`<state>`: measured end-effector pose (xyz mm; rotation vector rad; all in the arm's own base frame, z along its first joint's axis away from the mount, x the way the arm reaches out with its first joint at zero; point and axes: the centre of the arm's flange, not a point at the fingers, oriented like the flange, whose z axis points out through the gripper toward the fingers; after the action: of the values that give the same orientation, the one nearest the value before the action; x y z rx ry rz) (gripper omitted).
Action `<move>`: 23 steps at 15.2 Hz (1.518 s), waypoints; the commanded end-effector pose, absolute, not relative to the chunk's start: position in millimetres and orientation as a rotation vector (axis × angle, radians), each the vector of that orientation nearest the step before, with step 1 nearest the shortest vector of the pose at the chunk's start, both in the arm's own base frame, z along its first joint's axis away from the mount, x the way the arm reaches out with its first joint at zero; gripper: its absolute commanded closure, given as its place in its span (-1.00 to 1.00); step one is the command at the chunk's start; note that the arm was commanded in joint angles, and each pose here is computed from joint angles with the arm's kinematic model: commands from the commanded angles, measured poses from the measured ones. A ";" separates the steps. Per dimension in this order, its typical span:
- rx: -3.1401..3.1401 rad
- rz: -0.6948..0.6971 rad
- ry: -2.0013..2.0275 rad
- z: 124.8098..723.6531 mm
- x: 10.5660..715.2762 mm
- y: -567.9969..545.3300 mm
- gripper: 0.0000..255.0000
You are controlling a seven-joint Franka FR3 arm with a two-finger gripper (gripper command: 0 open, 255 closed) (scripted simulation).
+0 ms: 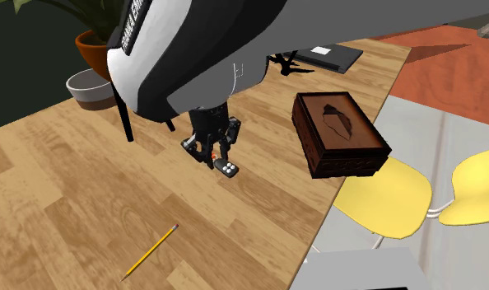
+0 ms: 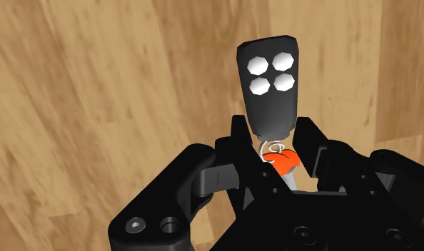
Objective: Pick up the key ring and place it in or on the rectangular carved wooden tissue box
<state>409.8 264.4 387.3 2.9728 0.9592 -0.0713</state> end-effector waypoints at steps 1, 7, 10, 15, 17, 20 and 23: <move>2.973 -0.072 0.959 399.3 409.4 264.8 1.00; 2.973 -0.072 0.959 431.0 409.4 264.8 1.00; 2.973 -0.072 0.959 446.8 409.4 264.8 1.00; 2.973 -0.072 0.959 473.2 409.4 264.8 1.00; 2.973 -0.072 0.959 483.8 409.4 264.8 1.00; 2.973 -0.072 0.959 499.6 409.4 264.8 1.00; 2.973 -0.072 0.959 503.8 416.5 239.3 1.00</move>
<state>416.0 249.6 504.3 2.9731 0.9581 -0.0716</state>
